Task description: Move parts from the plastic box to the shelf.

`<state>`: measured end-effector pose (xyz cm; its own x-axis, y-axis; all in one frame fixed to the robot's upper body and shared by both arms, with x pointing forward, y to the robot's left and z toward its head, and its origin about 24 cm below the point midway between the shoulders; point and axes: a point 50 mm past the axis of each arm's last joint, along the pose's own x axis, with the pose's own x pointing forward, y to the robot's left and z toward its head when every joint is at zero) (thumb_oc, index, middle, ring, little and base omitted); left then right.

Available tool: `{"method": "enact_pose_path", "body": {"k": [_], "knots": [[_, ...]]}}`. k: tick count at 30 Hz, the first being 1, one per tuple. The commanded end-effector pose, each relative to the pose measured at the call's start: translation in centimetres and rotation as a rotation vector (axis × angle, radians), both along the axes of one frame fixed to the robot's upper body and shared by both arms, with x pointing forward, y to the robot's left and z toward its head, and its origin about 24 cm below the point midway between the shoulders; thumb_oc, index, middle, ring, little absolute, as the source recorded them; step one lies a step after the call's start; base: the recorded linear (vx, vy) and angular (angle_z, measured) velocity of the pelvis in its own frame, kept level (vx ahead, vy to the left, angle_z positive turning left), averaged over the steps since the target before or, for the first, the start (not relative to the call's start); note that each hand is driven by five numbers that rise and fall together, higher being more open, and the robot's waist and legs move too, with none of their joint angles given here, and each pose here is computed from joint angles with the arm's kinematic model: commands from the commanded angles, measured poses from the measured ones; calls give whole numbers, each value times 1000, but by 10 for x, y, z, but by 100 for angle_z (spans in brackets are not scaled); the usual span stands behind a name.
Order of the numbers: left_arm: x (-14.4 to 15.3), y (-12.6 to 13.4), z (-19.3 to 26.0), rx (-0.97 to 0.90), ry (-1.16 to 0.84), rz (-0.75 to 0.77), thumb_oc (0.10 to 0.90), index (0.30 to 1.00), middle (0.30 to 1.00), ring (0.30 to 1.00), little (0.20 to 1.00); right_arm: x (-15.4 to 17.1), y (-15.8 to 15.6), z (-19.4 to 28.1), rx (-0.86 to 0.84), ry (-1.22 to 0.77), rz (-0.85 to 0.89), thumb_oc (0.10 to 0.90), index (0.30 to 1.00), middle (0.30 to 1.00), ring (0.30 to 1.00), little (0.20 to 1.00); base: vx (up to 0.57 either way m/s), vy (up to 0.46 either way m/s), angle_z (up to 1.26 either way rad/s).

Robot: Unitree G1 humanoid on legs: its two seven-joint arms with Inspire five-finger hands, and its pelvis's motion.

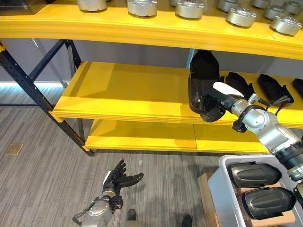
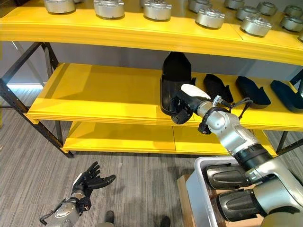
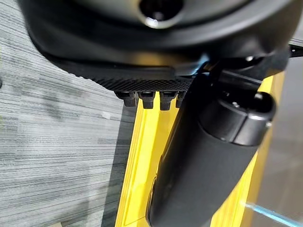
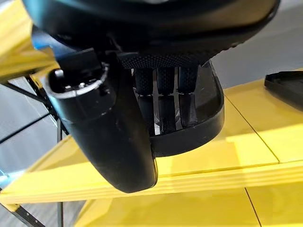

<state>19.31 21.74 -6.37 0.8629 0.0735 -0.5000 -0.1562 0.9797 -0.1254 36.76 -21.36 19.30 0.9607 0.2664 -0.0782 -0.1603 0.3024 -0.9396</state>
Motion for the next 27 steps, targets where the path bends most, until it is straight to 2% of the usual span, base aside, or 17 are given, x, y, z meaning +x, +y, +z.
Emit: {"method": "enact_pose_path", "body": {"k": [1,9,19,21,27], "knots": [[33,13,49,63,-260,-56,900,1000,1000,1000,1000,6,15,96,26,-313,44,400,300,300,300,300,-75,-20,9],[39,16,64,56,-327,-61,900,1000,1000,1000,1000,7,18,140,-18,-394,38,400,300,300,300,300,-75,-27,6],[40,15,79,1,-405,-63,900,1000,1000,1000,1000,-3,-12,184,-105,-473,-78,400,300,300,300,300,-27,-24,14],[38,16,81,-10,-415,-59,900,1000,1000,1000,1000,-11,-21,206,-159,-516,-119,400,300,300,300,300,38,-63,8],[38,17,84,-20,-432,-42,900,1000,1000,1000,1000,-19,-27,226,-196,-556,-157,400,300,300,300,300,5,-29,6]]}}
